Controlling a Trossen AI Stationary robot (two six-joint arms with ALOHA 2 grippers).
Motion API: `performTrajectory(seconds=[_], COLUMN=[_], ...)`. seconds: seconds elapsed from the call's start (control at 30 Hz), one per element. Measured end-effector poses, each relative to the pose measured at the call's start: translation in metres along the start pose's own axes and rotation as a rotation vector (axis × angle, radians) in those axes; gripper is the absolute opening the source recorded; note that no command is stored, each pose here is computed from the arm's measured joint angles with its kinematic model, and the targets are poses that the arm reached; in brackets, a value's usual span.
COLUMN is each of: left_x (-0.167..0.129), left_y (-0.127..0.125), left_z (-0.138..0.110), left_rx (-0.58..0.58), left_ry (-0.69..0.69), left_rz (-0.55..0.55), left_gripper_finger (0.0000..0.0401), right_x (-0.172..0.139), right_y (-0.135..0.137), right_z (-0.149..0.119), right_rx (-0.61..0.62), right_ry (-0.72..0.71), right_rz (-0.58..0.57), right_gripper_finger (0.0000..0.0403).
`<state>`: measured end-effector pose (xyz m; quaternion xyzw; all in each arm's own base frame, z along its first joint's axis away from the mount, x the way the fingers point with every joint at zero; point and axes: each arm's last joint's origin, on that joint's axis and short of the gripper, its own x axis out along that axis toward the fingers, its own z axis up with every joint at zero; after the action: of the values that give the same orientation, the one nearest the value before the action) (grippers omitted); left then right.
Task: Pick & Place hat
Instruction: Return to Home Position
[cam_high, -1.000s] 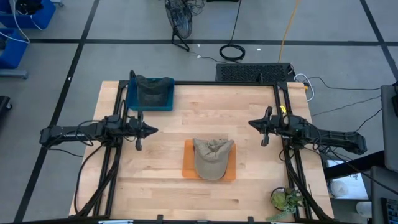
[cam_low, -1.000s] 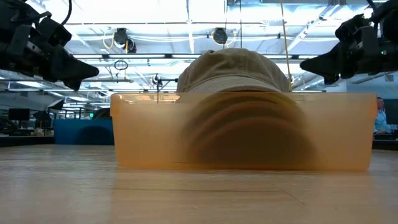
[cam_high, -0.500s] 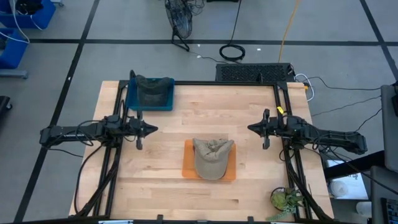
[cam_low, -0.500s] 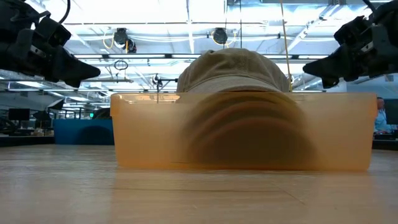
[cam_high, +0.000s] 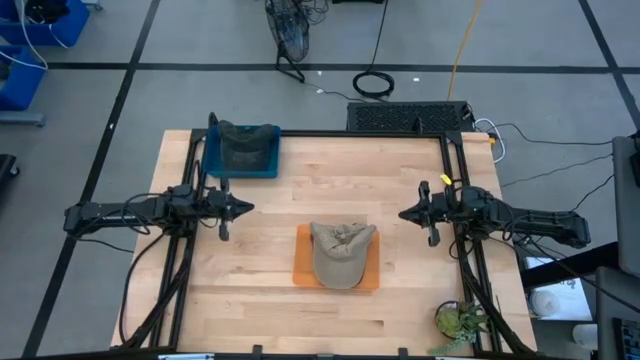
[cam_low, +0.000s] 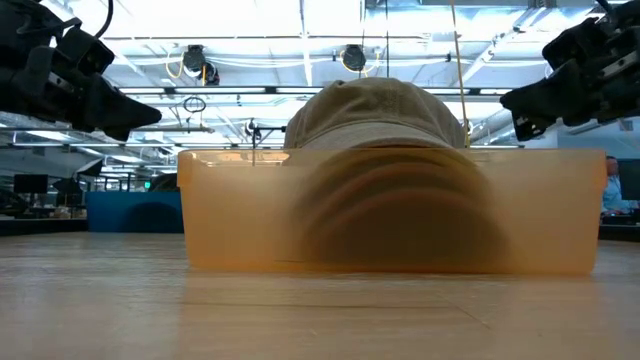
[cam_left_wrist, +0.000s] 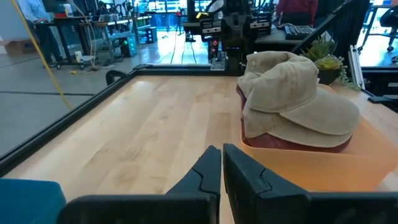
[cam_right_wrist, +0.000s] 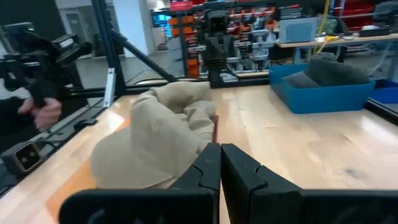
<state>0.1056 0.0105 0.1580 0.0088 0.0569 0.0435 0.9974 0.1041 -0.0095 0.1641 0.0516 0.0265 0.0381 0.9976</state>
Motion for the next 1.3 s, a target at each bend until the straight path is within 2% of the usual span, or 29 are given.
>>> performTrajectory(seconds=[0.07,0.3,0.37,1.3], left_x=[0.0,-0.0001,-0.0001,-0.0001], left_y=[0.0,0.0001,0.0001,0.0], left_z=[0.0005,0.0043,0.0043,0.0044], left_rx=[0.0,-0.002,-0.002,-0.002], left_ry=[-0.006,-0.046,-0.047,-0.047], left_rz=[0.001,0.001,0.0,0.0], left_gripper_finger=[0.0026,0.0026,0.0026,0.0026], right_x=[0.0,-0.001,-0.0012,-0.0012], right_y=[-0.001,-0.0074,-0.0082,-0.0081], right_z=[0.0001,0.0009,0.0016,0.0016], right_rx=[0.0,-0.001,0.003,-0.001], right_ry=[-0.003,-0.026,-0.036,-0.035], right_rz=[-0.033,-0.26,-0.287,-0.283], right_gripper_finger=[0.0,0.0,0.0,0.0])
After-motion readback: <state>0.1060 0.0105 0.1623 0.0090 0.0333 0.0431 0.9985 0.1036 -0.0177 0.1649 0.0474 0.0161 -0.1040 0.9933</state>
